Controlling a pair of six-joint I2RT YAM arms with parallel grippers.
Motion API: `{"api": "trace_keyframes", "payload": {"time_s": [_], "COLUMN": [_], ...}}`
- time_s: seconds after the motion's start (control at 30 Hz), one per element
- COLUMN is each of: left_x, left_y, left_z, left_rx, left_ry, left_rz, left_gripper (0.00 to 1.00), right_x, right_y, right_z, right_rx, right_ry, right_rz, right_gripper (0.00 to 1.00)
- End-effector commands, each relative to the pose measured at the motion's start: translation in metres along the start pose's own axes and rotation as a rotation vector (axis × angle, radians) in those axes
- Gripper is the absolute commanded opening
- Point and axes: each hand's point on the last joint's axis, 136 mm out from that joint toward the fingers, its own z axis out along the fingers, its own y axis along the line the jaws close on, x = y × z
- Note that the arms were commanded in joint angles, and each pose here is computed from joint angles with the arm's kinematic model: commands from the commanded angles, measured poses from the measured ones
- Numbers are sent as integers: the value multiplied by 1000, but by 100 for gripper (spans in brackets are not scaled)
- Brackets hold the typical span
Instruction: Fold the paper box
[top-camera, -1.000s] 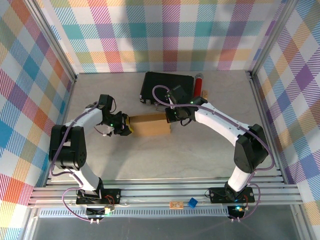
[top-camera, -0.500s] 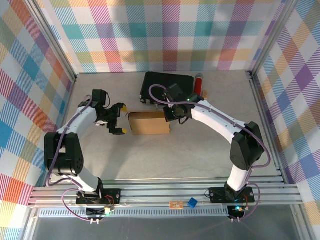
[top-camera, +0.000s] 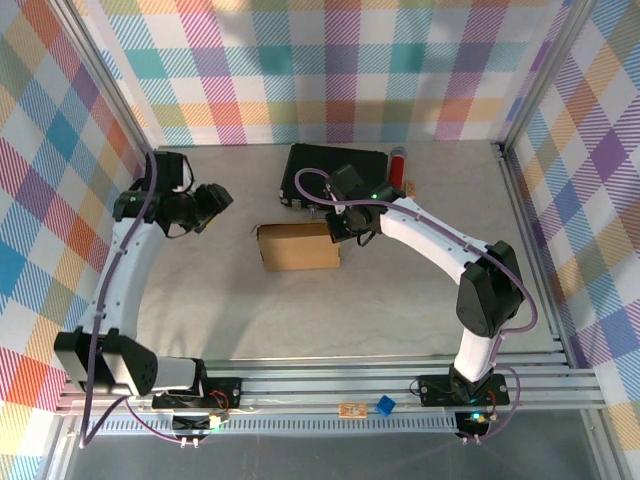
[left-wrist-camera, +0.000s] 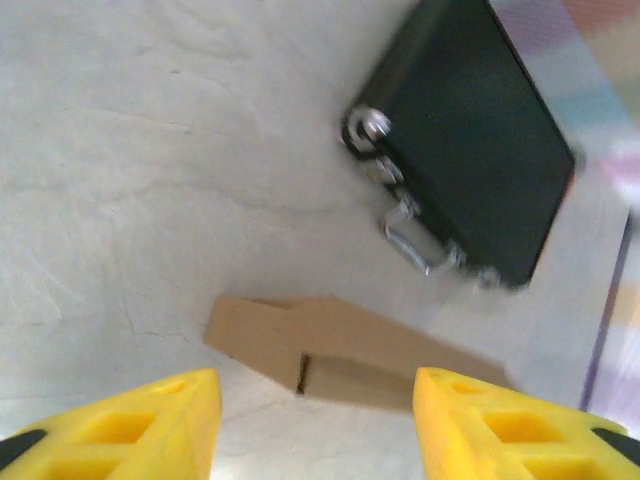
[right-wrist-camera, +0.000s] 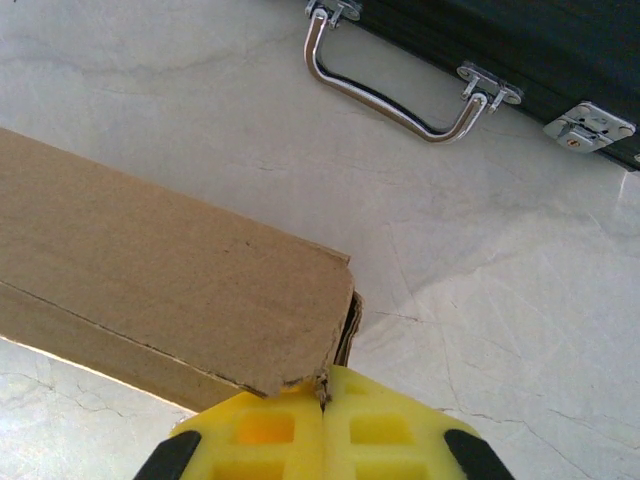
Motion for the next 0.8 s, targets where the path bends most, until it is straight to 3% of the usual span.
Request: {"api": "trace_keyframes", "payload": {"time_s": [0.0,0.2,0.37,0.6,0.77], "left_x": [38,48,49,73,85], "left_y": [6,6,-4,-12,3], "left_z": [19,37,41,43,41], "left_rx": [43,114,187,304,262], "left_ry": [106,121,100,211,223], "left_rz": [369,560,679,747,772], "left_gripper": [47,39,44,45,46], "right_x": [23,23,21,19,20], "right_y": [0,-4,-4,-8,-10], "right_z": [10,11,11,13,15], "right_rx": [2,-15,-22,-22,-21], "right_ry": [113,136,145,163,175], "right_rz": [-39,-53,-60,-53,-41], "right_gripper": [0,0,0,0,0]}}
